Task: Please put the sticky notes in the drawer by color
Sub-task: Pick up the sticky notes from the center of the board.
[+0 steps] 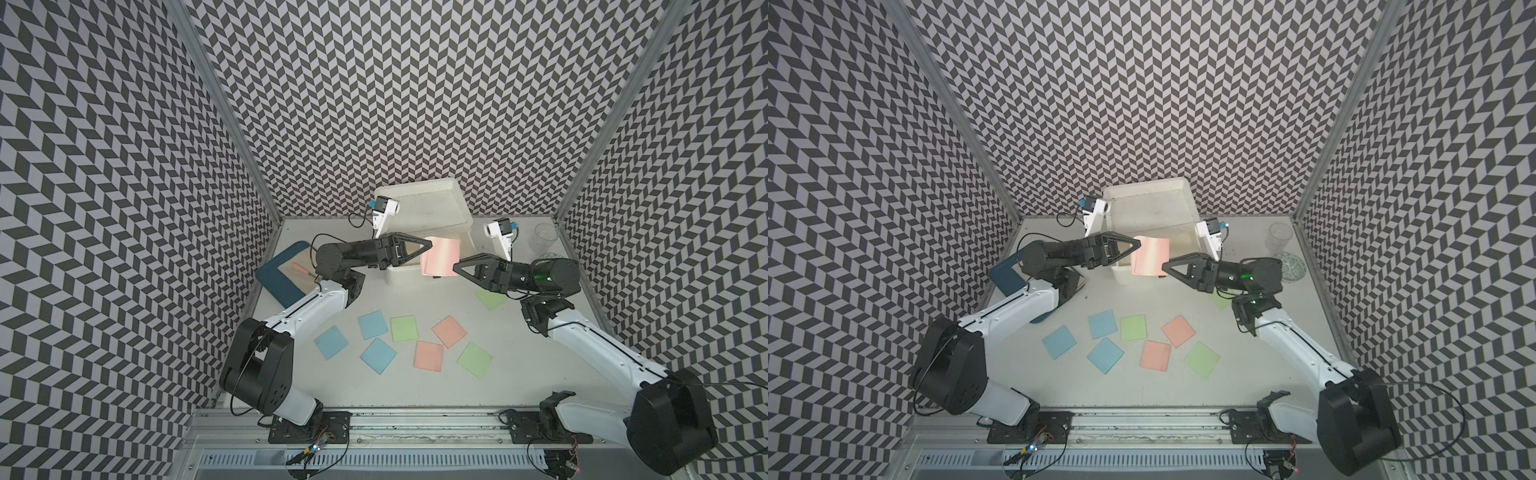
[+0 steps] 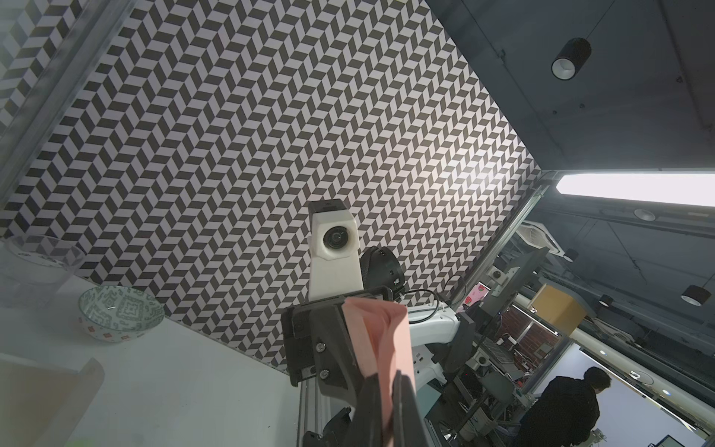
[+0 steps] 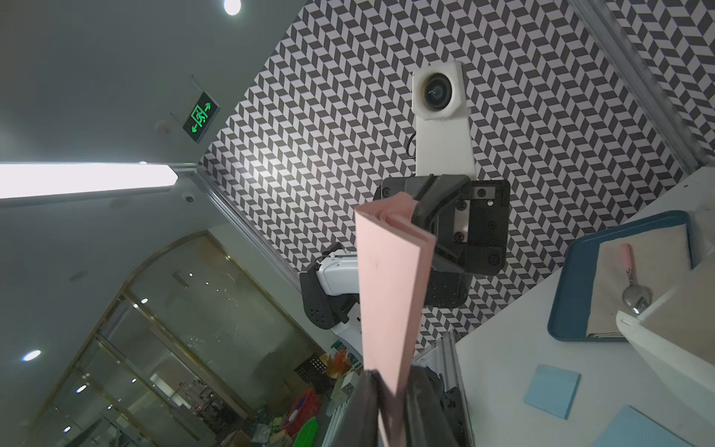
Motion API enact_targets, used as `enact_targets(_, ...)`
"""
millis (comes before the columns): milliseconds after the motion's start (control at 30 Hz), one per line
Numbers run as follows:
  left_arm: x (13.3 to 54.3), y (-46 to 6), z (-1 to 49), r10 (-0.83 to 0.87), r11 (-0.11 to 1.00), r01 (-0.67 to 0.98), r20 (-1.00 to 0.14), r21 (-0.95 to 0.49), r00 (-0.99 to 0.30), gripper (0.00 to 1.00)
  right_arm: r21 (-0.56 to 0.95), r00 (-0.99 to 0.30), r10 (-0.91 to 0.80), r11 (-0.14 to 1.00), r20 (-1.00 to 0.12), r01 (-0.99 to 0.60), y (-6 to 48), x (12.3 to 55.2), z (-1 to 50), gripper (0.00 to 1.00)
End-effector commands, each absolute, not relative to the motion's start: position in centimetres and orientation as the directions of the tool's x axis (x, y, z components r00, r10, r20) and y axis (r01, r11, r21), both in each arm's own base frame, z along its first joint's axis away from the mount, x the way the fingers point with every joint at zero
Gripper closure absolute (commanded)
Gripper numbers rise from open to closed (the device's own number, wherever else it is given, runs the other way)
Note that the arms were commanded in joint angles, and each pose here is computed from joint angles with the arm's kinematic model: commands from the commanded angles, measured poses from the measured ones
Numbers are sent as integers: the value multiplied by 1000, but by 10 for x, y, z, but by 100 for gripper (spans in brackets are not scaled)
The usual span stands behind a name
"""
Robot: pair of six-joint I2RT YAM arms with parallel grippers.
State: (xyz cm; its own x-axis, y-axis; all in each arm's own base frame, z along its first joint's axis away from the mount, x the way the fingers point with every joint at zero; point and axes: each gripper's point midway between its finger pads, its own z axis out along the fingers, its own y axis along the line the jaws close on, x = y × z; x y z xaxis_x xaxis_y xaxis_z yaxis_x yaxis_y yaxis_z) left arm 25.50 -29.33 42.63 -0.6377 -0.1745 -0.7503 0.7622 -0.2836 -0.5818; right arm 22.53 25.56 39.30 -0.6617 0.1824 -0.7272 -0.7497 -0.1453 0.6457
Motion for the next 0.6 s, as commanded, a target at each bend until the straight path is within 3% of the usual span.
enact_targets(0,250,-291,437,-181,-262,797,-783,-545,-595,90,597,-621,187,-170,-761,-784,255,215,401,92)
enact_targets(100,262,-288,430,-185,-202,793,-772,-575,-608,70,613,-633,187,-157,-751,-774,255,219,398,95)
enact_targets(233,310,-276,394,-190,41,741,-733,-670,-653,48,668,-664,211,-60,-718,-742,259,246,384,96)
enact_targets(400,339,-238,358,-256,305,669,-735,-678,-628,37,722,-665,287,192,-690,-665,257,300,355,96)
enact_targets(567,349,-217,317,-239,512,584,-757,-630,-607,36,752,-630,410,352,-659,-558,245,350,337,98)
